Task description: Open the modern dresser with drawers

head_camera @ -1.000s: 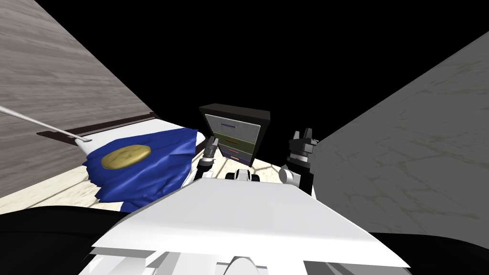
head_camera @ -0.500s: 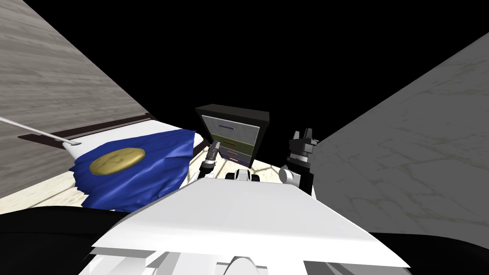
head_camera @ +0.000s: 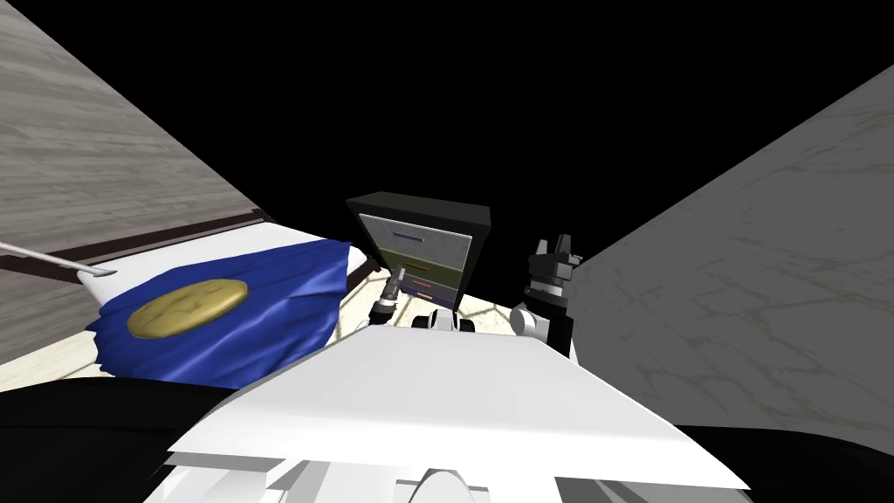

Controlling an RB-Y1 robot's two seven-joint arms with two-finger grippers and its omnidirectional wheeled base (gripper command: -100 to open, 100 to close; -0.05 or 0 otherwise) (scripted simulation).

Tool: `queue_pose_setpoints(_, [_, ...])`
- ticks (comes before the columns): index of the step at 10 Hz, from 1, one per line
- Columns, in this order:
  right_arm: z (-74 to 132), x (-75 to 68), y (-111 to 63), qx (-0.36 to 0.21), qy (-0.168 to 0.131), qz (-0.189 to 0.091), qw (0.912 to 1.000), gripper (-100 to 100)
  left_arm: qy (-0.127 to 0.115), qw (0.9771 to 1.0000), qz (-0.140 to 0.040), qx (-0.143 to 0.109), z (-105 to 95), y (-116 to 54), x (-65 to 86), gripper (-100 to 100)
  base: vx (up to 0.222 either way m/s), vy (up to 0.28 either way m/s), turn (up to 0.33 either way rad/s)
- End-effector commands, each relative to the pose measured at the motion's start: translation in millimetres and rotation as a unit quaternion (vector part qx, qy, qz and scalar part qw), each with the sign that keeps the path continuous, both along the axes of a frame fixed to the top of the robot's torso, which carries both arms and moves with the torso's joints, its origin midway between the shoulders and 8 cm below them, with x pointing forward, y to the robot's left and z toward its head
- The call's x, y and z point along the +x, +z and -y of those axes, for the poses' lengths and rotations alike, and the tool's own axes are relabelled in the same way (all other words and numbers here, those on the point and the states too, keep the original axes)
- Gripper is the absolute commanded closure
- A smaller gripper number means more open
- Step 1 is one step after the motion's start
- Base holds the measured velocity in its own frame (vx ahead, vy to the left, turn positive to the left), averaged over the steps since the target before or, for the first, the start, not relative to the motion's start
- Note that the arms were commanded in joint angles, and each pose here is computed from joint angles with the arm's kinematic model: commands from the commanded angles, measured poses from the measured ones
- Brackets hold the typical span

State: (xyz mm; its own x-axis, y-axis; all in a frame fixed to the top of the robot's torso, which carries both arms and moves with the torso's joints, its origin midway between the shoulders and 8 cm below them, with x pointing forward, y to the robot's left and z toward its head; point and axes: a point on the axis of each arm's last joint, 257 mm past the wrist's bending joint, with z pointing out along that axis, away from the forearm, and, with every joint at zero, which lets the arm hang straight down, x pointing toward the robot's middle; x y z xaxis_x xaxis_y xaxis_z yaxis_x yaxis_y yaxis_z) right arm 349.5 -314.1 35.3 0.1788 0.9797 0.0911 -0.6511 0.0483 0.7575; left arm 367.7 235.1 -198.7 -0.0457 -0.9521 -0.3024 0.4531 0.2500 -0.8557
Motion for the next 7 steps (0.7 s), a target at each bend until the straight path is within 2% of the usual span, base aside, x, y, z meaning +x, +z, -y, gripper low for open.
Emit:
queue_pose_setpoints(1, [0.0, 0.0, 0.0, 0.0, 0.0, 0.0, 1.0, 0, 0.001, 0.9997, -0.025, 0.006, 1.2, -27.5, -3.0, -100, 0.058, 0.002, -0.038])
queue_pose_setpoints(2, [0.0, 0.0, 0.0, 0.0, 0.0, 0.0, 1.0, 0, 0.001, 0.9997, -0.025, 0.006, 1.2, -27.6, -3.0, -100, 0.045, -0.002, -0.02])
queue_pose_setpoints(7, [0.0, 0.0, 0.0, 0.0, 0.0, 0.0, 1.0, 0, 0.001, 0.9979, -0.062, 0.015, 5.1, -70.0, -11.8, -100, 0.055, -0.006, -0.034])
